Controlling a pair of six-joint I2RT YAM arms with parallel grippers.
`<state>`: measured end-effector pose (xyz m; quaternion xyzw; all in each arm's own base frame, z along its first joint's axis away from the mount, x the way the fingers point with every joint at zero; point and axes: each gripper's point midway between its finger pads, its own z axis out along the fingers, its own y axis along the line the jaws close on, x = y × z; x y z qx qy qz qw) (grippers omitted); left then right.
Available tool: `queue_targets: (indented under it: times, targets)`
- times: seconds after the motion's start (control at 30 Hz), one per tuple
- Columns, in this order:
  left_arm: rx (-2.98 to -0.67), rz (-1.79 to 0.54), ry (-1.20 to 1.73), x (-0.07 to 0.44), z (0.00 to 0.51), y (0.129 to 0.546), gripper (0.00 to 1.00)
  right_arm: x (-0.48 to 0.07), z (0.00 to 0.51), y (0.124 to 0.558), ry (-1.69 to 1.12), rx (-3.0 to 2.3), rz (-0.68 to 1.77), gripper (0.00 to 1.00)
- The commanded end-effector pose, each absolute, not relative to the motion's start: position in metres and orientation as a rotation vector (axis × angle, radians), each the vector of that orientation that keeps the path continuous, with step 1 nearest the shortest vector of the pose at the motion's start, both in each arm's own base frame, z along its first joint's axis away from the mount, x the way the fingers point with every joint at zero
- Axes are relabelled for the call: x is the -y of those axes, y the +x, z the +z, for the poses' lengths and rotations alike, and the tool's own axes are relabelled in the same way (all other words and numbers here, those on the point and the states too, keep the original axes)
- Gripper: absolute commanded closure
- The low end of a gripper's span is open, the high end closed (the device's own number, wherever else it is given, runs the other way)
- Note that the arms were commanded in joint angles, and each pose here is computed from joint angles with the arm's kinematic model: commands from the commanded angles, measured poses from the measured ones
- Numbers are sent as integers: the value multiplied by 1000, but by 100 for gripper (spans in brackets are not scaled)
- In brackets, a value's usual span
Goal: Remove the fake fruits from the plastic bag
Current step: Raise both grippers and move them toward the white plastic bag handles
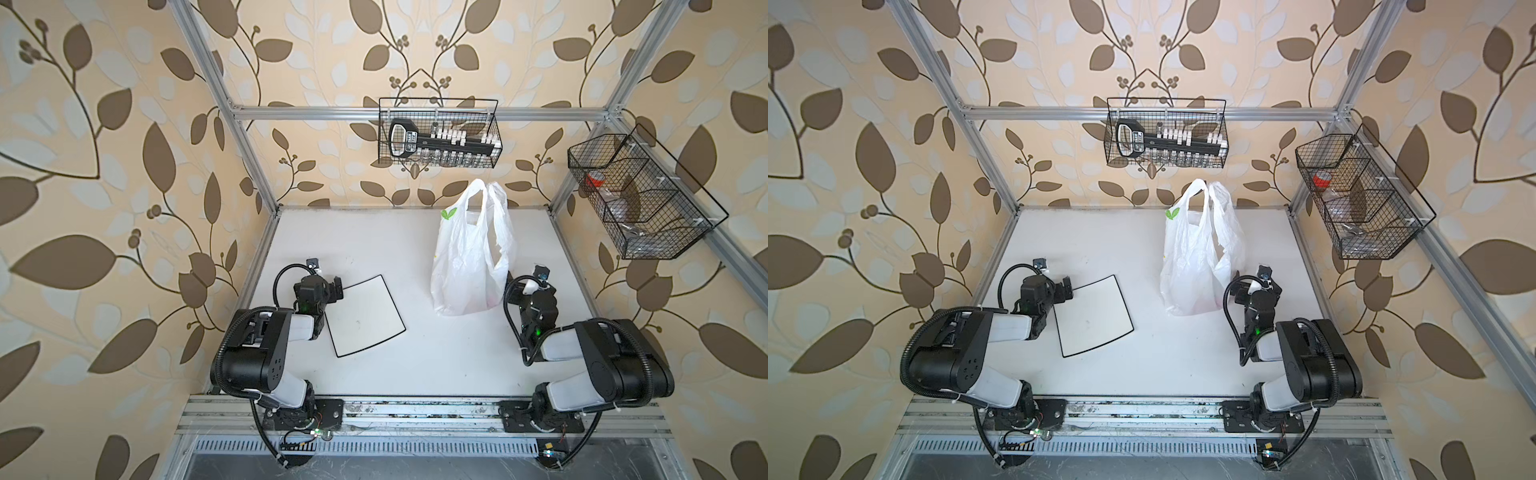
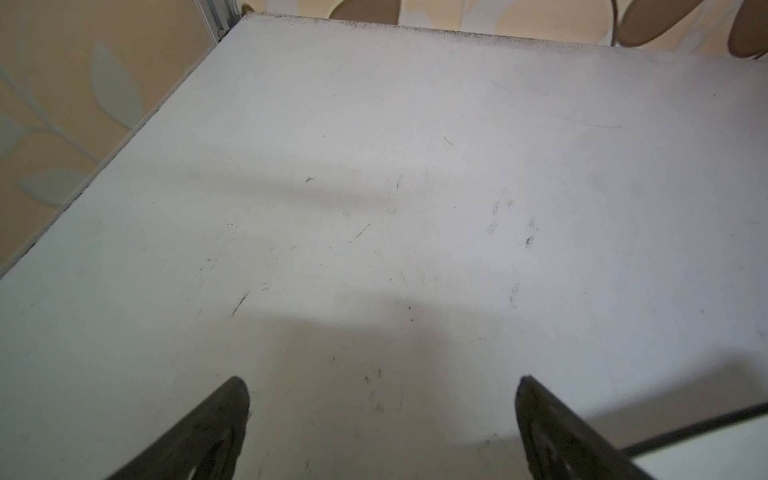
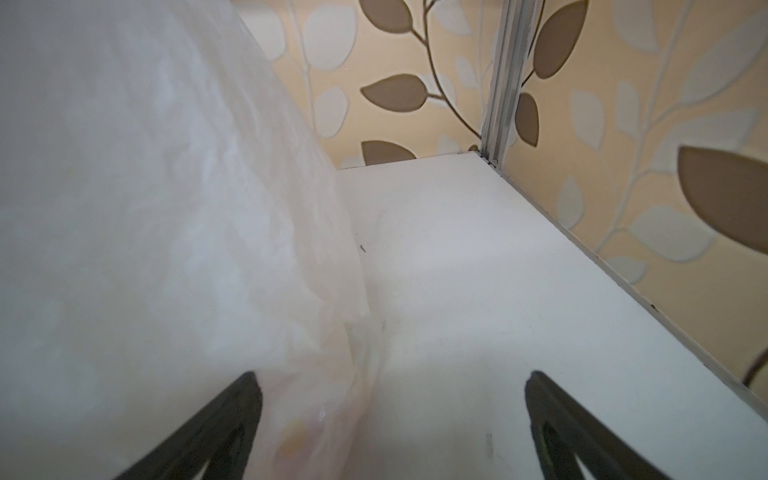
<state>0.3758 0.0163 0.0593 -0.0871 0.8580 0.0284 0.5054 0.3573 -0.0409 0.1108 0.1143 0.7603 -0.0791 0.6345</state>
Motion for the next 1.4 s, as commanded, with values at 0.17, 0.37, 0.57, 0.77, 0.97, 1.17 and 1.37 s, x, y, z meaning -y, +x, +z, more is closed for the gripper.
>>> queue_targets:
  times: [0.17, 0.37, 0.57, 0.77, 0.97, 1.17, 1.37]
  targets:
    - [-2006, 69, -200, -17, 77, 381, 1, 42, 119, 362, 263, -1713, -190, 1]
    - [-2006, 69, -200, -17, 77, 381, 1, 42, 119, 362, 263, -1713, -189, 1]
    - [-2008, 68, -199, -17, 77, 381, 1, 42, 119, 363, 266, -1712, -186, 1]
    - [-1995, 71, -202, -18, 82, 381, 1, 43, 124, 361, 265, -1704, -153, 1]
    - [-1998, 62, -186, -15, 119, 380, 1, 61, 141, 340, 407, -1685, -184, 1]
    - [-1921, -77, -178, 1, 176, 371, 1, 73, 157, 319, 628, -1828, -172, 1]
    - [-1890, -416, -36, 52, 238, 363, 4, 58, 205, 301, 621, -1799, -32, 1]
